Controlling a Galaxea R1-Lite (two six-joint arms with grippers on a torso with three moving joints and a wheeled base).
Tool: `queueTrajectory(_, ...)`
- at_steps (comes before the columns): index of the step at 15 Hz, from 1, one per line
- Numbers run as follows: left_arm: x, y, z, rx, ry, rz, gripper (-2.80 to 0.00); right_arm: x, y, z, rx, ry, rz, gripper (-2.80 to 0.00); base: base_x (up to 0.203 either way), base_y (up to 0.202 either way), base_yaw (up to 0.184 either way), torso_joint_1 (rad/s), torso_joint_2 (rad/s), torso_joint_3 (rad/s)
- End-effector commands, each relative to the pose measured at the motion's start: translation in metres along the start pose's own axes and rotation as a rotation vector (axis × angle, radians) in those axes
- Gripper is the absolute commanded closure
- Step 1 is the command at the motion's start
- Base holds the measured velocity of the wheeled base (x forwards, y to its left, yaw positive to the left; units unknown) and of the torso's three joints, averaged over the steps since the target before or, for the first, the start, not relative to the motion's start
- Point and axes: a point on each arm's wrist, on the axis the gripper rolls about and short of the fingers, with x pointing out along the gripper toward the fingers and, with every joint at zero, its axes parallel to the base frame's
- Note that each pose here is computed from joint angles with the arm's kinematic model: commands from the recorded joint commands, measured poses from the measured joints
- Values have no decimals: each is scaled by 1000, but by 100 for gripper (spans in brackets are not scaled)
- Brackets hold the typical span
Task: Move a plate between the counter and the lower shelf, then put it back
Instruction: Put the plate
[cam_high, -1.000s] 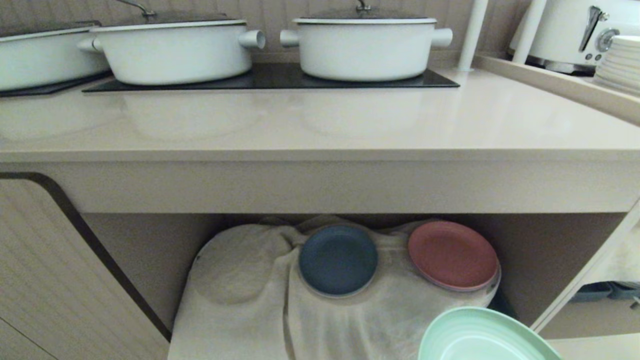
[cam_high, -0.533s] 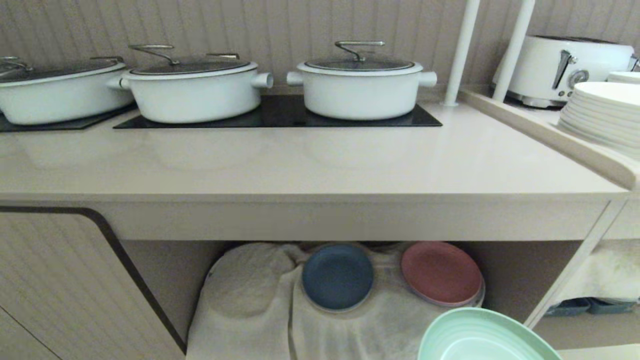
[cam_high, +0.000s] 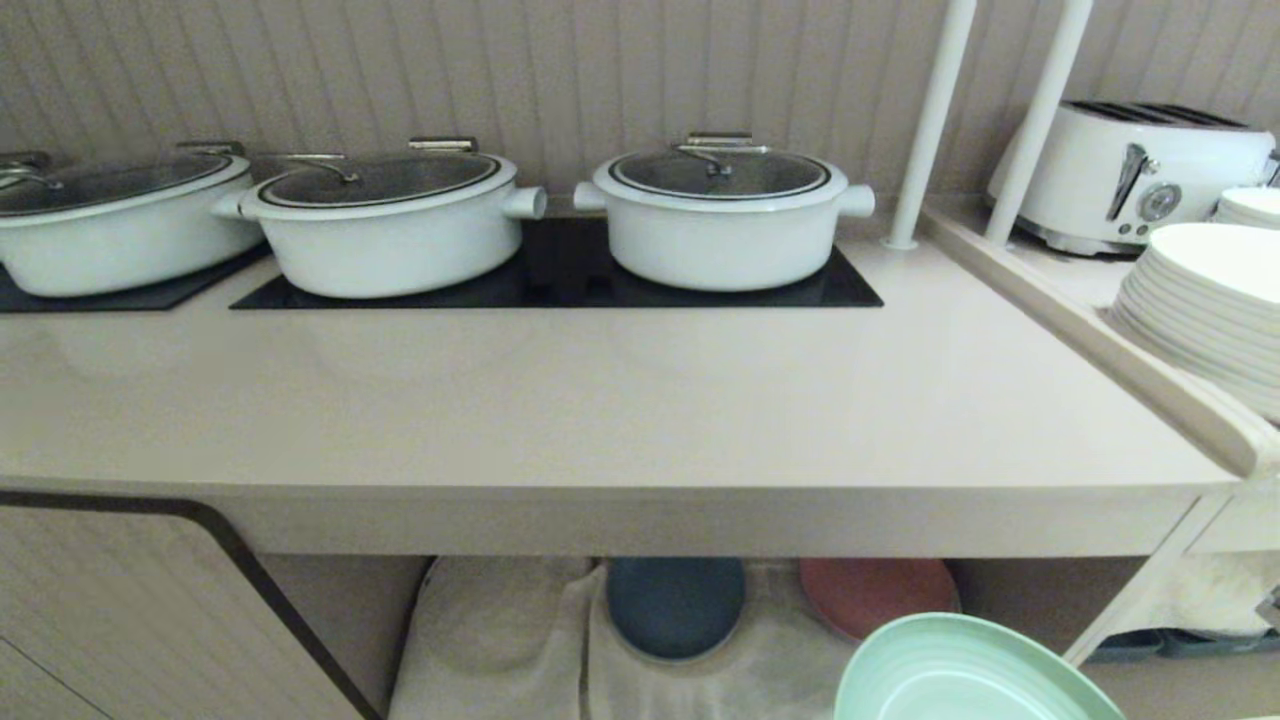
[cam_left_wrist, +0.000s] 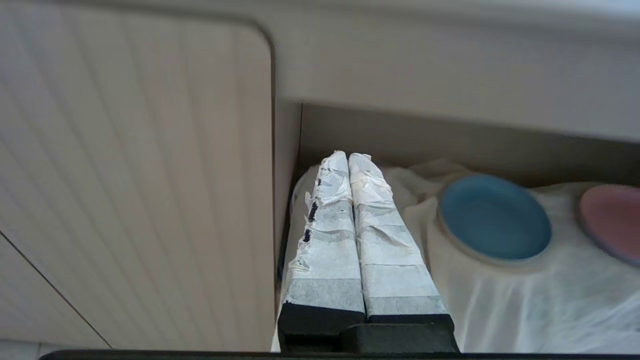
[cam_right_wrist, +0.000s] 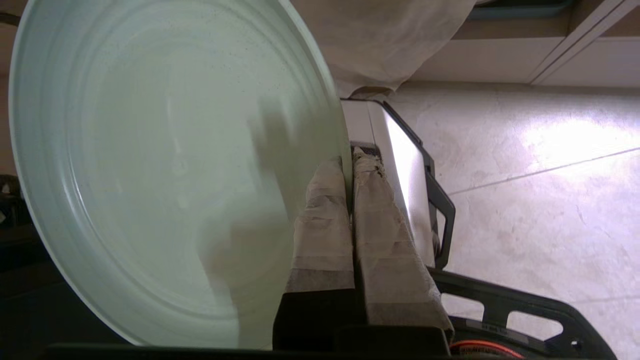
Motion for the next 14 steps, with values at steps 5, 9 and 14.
queueTrajectory(5,0,0,0,0,-2,0,0,-2,0,-1,-1,0,2,0,0,0,0,279,-543,-259)
queueTrajectory(9,0,0,0,-1,0,1,0,-1,0,-1,-2,1,3,0,0,0,0,297,-583,-287)
queueTrajectory(14,0,0,0,-1,-1,0,0,-2,0,-3,-3,2,4,0,0,0,0,264,-517,-252)
